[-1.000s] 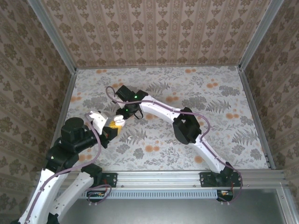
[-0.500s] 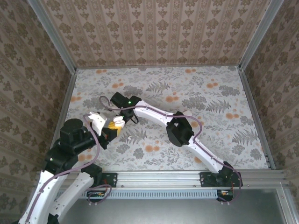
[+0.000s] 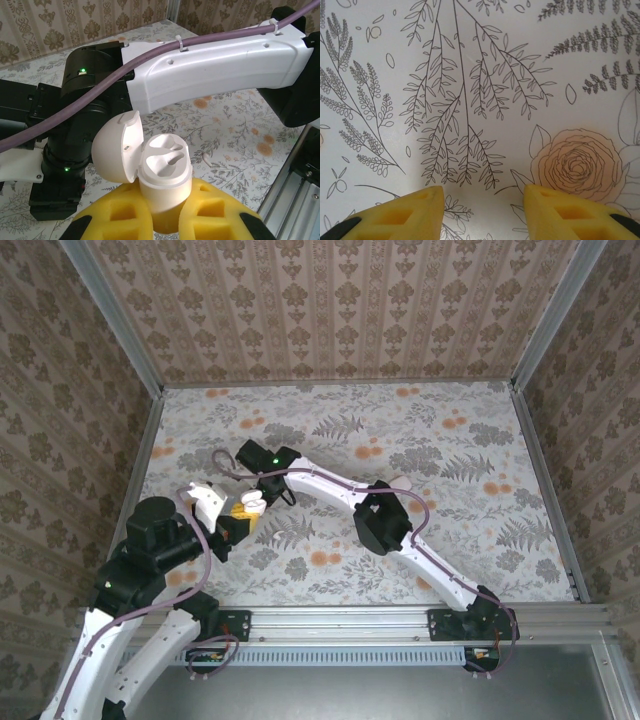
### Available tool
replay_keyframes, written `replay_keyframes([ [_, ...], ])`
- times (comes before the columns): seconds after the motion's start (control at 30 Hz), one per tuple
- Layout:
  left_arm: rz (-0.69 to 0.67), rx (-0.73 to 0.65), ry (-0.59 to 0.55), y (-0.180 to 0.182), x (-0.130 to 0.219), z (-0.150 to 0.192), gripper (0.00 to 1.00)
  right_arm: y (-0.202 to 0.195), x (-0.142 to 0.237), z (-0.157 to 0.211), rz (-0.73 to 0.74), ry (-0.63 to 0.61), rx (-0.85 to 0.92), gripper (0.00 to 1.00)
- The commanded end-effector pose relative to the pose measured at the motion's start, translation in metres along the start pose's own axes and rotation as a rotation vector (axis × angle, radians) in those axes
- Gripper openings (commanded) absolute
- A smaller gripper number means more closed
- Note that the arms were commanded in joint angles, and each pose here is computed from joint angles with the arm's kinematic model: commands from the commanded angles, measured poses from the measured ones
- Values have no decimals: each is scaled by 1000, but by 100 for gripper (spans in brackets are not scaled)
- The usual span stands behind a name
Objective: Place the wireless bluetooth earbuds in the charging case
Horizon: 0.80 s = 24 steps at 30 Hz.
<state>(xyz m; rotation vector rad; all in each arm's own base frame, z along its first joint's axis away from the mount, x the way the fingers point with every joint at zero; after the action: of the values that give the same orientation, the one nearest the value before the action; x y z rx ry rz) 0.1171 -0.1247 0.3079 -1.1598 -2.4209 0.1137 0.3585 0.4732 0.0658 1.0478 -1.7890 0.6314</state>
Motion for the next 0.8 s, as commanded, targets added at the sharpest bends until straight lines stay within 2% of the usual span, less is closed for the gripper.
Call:
replay_keyframes([
  [0.0, -20, 30, -13, 1, 5, -4, 0, -12, 50, -21, 24, -85, -82, 46],
  [0.2, -88, 63, -33, 10, 4, -10, 0, -31, 66, -52, 64, -248, -216, 48],
  [0.37, -127, 99, -43, 17, -1, -19, 0, -49, 53, -82, 101, -403, -314, 52],
  [0.53, -141, 132, -30, 21, -7, -25, 0, -73, 38, -109, 37, -594, -517, 52],
  [0.77, -171, 199, -57, 34, -12, -35, 0, -91, 14, -117, -10, -702, -655, 52],
])
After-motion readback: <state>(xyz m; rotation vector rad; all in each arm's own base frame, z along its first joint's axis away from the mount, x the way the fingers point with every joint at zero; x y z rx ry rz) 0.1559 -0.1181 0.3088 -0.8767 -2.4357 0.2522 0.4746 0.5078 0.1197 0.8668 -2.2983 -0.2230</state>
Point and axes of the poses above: each hand's point on the last joint's axis, 136 mm out from that joint toward the fingers, its own x axis back along the fingers, its own y axis along the line the jaws close on, z = x × y, the point moved 4 cm from there along x, back along the fingers, and after that the axes turned 7 degrees about x, right-handed, at the moved point
